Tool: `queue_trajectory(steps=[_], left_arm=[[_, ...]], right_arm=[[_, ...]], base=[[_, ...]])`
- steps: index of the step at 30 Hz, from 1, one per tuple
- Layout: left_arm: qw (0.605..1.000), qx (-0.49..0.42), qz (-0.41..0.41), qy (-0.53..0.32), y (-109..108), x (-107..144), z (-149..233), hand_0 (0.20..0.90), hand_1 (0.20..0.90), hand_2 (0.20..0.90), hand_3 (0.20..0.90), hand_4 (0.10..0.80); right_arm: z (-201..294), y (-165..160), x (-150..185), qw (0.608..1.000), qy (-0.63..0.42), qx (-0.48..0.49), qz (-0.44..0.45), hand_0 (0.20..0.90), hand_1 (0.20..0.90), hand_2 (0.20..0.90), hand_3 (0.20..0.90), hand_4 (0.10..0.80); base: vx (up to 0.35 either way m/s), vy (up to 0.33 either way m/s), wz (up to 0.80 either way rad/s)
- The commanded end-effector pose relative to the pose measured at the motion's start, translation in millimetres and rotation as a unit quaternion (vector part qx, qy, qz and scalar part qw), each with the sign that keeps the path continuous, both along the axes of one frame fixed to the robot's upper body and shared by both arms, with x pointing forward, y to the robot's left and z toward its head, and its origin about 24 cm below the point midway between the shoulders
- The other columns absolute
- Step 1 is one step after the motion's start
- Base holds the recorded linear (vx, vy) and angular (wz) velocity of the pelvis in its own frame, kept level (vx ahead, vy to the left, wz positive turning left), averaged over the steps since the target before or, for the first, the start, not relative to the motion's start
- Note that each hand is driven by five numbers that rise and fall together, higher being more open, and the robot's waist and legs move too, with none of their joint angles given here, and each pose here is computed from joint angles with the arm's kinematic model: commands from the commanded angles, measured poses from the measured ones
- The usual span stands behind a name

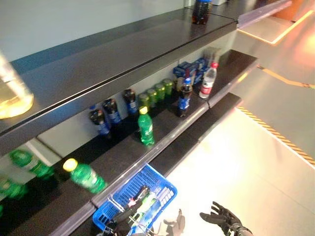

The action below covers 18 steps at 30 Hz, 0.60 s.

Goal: Pick up the drink and place into the basket.

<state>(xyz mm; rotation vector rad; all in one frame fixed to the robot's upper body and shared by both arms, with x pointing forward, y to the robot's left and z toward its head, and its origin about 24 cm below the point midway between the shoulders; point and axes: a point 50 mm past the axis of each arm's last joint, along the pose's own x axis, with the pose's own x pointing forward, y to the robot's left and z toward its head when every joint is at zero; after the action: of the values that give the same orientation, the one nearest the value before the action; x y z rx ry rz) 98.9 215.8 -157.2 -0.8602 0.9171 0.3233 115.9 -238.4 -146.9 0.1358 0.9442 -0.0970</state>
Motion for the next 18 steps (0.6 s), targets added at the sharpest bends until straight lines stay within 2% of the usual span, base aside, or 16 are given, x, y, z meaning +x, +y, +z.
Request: queue_trajectory(steps=[1,9,18], left_arm=[[0.997,0.019,0.002,-0.077,35,3,15,0.3,0.3,0.3,0.2,0.1],[0.996,0.026,-0.015,-0.084,39,15,19,0.3,0.3,0.3,0.2,0.1],[0.994,0.03,-0.03,-0.098,37,34,24,0.3,0.3,0.3,0.2,0.1]], right_arm=[[13,-10,25,0.998,-0.051,-0.02,0.019,0.9,0.9,0.9,0.9,0.8],[15,-18,28,0.998,-0.058,-0.029,-0.005,0.9,0.9,0.9,0.9,0.8],[17,-22,28,0.997,-0.064,-0.037,-0.029,0.9,0.9,0.9,0.9,0.8]], base=[[0.237,0.057,-0.66],[0.149,0.052,-0.29],[0.099,-0.1,-0.18]])
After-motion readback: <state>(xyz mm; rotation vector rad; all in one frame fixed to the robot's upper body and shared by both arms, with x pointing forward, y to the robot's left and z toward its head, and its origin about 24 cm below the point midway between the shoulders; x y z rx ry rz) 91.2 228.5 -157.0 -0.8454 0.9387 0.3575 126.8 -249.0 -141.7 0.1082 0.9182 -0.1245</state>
